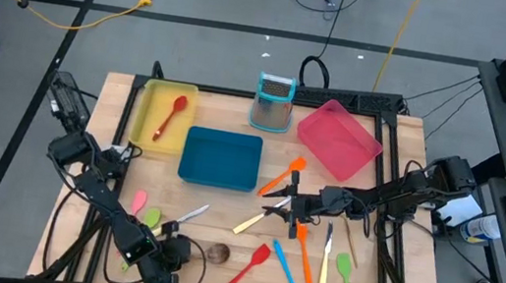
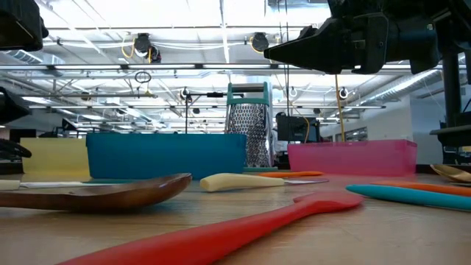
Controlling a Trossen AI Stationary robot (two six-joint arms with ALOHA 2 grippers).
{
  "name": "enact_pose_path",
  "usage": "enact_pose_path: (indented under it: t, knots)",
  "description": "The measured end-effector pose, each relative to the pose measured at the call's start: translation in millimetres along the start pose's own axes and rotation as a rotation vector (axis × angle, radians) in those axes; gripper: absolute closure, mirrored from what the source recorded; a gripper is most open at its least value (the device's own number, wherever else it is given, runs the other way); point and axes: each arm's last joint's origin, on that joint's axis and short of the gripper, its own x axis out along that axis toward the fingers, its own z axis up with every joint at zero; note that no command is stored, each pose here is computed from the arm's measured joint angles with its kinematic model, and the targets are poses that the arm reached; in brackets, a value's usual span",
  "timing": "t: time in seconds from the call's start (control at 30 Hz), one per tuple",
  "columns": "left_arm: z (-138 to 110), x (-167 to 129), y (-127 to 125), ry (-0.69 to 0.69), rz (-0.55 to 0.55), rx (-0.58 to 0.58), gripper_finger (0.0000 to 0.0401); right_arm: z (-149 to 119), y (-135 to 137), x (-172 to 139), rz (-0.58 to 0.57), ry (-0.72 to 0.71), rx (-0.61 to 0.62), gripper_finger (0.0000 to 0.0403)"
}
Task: Pick & Place Kitchen Items
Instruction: Put the brown serving spoon into the yellow bin
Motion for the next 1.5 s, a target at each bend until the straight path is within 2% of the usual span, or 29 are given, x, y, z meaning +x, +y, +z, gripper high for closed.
enact_pose_path:
  t: [0.2,0.4,0.53,0.7,0.83,1.07,1.3,1.5]
  knots:
    - [0,0,1,-0.002,0.006,0.061,0.0362,0,0,0,0.000,0.000,0.000,0.0268]
    - [5,-4,5,-0.073,0.050,0.029,0.0362,0,0,0,0.000,0.000,0.001,0.0266]
    - [16,-19,8,-0.147,0.062,0.001,0.0357,0,0,0,0.000,0.000,0.001,0.0268]
    - [33,-37,25,-0.149,0.103,-0.107,0.0354,0,0,0,0.000,-0.001,0.001,0.0266]
    - [43,-51,37,-0.146,0.135,-0.114,0.0353,0,0,0,0.000,-0.001,0.001,0.0267]
    - [51,-76,58,-0.178,0.237,-0.070,0.0351,0,0,0,0.000,0.000,0.001,0.0266]
    - [52,-110,87,-0.278,0.406,-0.133,0.0351,0,0,0,0.000,0.000,0.001,0.0267]
    - [51,-129,120,-0.243,0.582,-0.217,0.0351,0,0,0,0.000,0.000,0.001,0.0267]
